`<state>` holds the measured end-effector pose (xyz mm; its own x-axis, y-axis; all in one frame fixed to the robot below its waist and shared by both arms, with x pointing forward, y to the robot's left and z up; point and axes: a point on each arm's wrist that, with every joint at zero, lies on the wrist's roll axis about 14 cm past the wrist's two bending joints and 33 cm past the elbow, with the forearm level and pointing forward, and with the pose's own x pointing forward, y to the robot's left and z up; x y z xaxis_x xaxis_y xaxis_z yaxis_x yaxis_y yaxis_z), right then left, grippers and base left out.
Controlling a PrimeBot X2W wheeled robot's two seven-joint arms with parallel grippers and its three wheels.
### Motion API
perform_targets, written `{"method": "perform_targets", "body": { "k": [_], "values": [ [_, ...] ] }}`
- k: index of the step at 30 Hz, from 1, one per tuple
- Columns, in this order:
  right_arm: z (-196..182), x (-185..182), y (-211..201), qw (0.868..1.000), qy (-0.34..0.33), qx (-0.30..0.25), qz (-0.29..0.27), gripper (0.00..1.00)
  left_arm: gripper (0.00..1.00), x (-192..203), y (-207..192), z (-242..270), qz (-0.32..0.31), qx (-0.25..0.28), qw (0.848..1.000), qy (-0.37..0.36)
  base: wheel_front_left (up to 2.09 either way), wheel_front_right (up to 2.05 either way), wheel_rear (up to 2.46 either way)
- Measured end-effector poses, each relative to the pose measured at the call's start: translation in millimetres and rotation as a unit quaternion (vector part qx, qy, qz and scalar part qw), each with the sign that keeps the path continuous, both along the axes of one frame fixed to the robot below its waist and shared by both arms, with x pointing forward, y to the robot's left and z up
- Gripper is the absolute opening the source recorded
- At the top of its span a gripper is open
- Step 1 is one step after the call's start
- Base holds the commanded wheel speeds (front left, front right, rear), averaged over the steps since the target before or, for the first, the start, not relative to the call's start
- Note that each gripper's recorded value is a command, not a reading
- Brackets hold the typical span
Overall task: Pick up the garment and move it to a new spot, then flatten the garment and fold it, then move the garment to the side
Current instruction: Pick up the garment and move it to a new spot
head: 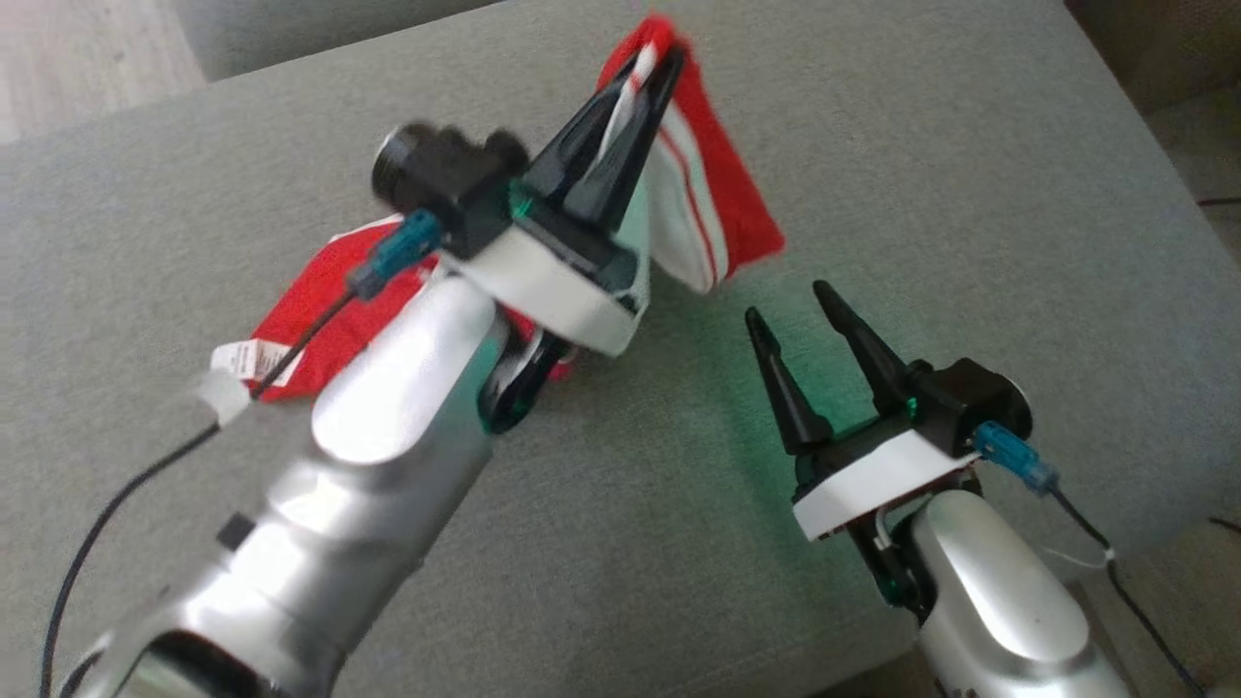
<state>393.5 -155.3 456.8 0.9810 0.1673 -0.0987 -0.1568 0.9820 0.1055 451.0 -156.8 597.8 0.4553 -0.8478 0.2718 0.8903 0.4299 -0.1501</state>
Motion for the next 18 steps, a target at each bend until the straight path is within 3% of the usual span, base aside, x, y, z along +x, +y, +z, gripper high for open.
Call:
{"method": "perform_targets", "body": {
  "k": [1, 2, 11, 18],
  "values": [
    [-0.4, 0.8, -0.6, 1.0, 0.0, 0.002, -0.002, 1.0, 0.6, 1.7, 4.9, -9.4, 0.008, 0.006, 1.0, 0.011, 0.0, 0.0, 0.0],
    [-1.3, 1.3, -1.0, 1.0, 0.001, 0.003, -0.003, 1.0, 1.0, 5.0, 12.2, -19.4, 0.02, 0.015, 0.999, 0.021, 0.0, 0.0, 0.0],
    [-3.6, 16.8, 10.3, 1.0, -0.001, 0.014, 0.008, 1.0, 1.0, 26.4, 113.3, -84.3, 0.17, 0.043, 0.98, 0.096, 0.0, 0.0, 0.0],
    [-12.1, 17.8, 20.9, 1.0, 0.009, 0.021, 0.017, 1.0, 1.0, 11.9, 216.9, -116.7, 0.333, 0.06, 0.933, 0.124, 0.0, 0.0, 0.0]
  ]
}}
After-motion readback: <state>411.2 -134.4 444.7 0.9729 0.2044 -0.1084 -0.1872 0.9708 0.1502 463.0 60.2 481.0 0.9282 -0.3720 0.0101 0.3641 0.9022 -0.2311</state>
